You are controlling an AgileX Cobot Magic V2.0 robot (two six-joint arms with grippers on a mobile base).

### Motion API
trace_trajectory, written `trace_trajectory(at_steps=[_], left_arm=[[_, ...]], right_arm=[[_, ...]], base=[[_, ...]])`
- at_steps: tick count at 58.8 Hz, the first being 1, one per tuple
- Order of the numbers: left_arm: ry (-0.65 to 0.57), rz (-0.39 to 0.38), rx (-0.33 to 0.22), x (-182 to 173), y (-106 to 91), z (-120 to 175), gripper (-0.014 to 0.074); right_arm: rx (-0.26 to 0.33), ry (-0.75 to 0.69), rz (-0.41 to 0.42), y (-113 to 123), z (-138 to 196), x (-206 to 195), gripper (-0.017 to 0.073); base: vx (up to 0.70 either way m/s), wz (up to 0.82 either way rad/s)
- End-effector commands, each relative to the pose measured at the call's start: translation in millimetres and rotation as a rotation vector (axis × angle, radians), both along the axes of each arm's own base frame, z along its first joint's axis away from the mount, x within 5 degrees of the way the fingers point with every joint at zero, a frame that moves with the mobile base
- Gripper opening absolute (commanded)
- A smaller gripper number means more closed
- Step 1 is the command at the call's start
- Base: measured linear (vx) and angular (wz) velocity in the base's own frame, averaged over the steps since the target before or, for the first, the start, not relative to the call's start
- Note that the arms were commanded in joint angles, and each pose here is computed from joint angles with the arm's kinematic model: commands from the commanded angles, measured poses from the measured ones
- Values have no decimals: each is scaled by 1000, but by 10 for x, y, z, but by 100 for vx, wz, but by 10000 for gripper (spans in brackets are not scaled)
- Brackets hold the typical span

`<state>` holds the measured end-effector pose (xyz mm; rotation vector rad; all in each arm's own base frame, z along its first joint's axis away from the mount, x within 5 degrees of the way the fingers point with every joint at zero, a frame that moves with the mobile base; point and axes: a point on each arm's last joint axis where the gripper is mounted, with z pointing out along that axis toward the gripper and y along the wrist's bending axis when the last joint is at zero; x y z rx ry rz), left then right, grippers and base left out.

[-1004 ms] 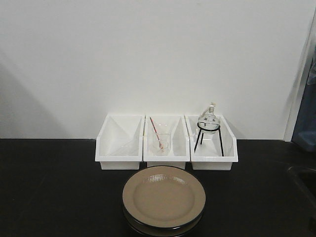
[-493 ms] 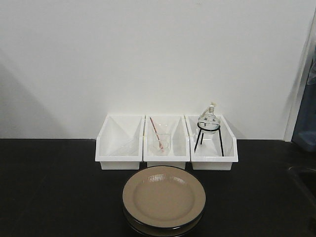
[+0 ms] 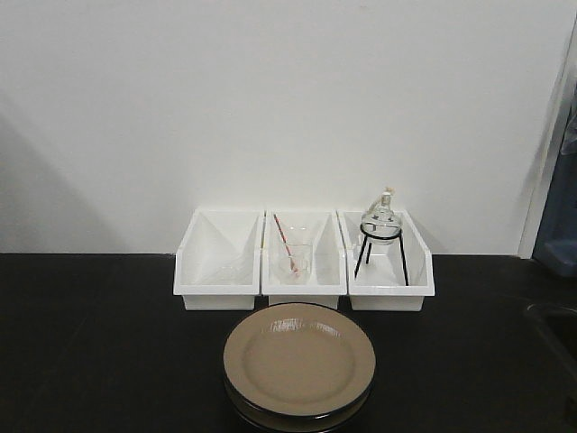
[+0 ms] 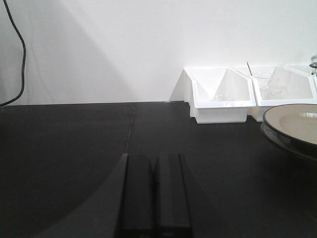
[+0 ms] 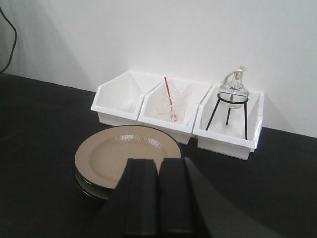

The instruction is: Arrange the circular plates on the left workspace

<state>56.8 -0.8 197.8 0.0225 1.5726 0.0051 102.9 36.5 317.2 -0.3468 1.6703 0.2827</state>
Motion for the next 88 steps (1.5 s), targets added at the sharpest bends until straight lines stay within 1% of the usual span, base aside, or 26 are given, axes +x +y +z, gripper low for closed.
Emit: trace_trajectory(at_steps=[1, 41, 46, 52, 54, 55, 58, 59, 63, 67, 68, 69, 70, 71, 76, 81, 84, 88], left_arm=[[-83, 3, -11, -10, 4, 41, 0], [-77, 2, -11, -9, 3, 35, 3], [-77, 2, -11, -9, 3, 35, 3], [-77, 2, -11, -9, 3, 35, 3], [-77, 2, -11, -9, 3, 35, 3], [-77, 2, -11, -9, 3, 35, 3], [-77, 2, -11, -9, 3, 35, 3], [-77, 2, -11, -9, 3, 35, 3], [-77, 2, -11, -9, 3, 35, 3], [-77, 2, -11, -9, 3, 35, 3], [-77, 2, -11, -9, 3, 35, 3], [-77, 2, -11, -9, 3, 35, 3], [-77, 2, -11, -9, 3, 35, 3], [-77, 2, -11, -9, 3, 35, 3], [-77, 2, -11, -9, 3, 35, 3], [-77, 2, -11, -9, 3, 35, 3], [-77, 2, -11, -9, 3, 35, 3], [-77, 2, -11, -9, 3, 35, 3]], right_arm=[[35, -44, -38, -30, 121, 17, -5], [34, -44, -39, -31, 121, 18, -5], [16, -47, -48, -40, 117, 21, -5], [4, -9, -72, -61, 78, 25, -5], [-13, 6, -98, -85, 60, 30, -5], [-48, 10, -112, -102, 47, 33, -5], [-71, 34, -161, -148, 18, 41, -5], [-48, 48, -181, -163, 13, 43, -5], [-38, 50, -255, -228, -37, 40, -5], [17, 13, -307, -272, -117, 6, -5], [18, 1, -314, -280, -142, -6, -5], [50, -12, -320, -284, -185, -28, -5], [55, -25, -322, -288, -216, -44, -5], [78, -33, -324, -289, -251, -61, -5], [138, -105, -314, -293, -517, -197, -5], [170, -150, -307, -298, -773, -312, -5], [187, -152, -306, -303, -958, -362, -5], [206, -163, -307, -308, -1114, -412, -5]], base=[[0, 0], [0, 0], [0, 0], [0, 0], [0, 0], [0, 0], [0, 0], [0, 0], [0, 0], [0, 0], [0, 0], [0, 0], [0, 0], [0, 0], [0, 0], [0, 0], [0, 0], [0, 0]])
